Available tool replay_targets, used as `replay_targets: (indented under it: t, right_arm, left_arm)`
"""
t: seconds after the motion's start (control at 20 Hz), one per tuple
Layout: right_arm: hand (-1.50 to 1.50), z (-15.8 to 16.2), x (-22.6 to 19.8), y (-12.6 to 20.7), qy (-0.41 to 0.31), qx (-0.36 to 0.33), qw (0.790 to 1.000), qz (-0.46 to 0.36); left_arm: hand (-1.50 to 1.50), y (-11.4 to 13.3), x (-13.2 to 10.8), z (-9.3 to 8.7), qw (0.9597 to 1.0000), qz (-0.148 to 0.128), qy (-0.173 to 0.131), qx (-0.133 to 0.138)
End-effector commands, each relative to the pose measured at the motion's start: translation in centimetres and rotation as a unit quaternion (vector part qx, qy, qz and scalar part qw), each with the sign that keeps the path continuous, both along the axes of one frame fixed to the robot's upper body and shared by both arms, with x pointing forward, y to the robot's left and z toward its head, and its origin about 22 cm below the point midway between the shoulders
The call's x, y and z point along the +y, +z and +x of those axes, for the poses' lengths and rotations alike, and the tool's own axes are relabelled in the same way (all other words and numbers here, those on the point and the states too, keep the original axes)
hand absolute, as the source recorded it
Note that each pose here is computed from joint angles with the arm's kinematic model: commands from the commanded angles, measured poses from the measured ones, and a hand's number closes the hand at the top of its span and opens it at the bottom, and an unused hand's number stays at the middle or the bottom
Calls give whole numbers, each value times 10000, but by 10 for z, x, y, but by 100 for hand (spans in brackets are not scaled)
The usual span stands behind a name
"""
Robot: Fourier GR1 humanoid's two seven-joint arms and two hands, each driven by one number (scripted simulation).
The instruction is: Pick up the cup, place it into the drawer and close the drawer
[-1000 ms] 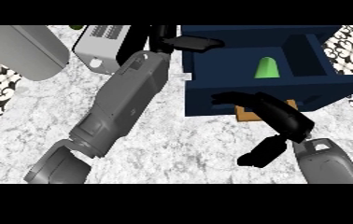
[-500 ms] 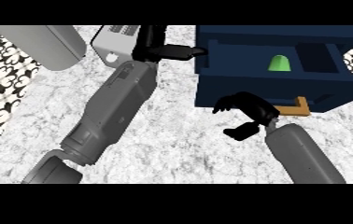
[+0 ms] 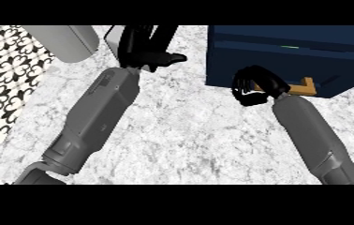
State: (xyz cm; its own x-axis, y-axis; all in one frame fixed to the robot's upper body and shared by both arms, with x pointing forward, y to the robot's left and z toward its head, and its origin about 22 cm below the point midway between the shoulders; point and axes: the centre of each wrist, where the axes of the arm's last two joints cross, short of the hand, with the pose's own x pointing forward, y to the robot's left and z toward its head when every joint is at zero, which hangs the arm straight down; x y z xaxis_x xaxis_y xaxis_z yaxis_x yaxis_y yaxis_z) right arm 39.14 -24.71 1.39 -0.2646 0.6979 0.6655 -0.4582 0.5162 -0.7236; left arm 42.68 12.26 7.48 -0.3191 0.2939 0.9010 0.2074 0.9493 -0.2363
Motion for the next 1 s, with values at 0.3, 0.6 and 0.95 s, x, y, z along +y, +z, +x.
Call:
replay_targets:
  t: [0.3, 0.6, 0.95]
  right_arm:
    - [150, 45, -43, 72, -1037, -599, 9916, 492]
    - [150, 50, -51, 97, -1073, -759, 9884, 761]
    - [150, 46, -69, 108, -1009, -732, 9875, 959]
  left_arm:
    - [-150, -3, 33, -6, 9996, 21, -267, -3]
    - [-150, -3, 40, -7, 9993, 37, -368, -5]
    - [-150, -12, 44, -13, 9986, -56, -533, 41]
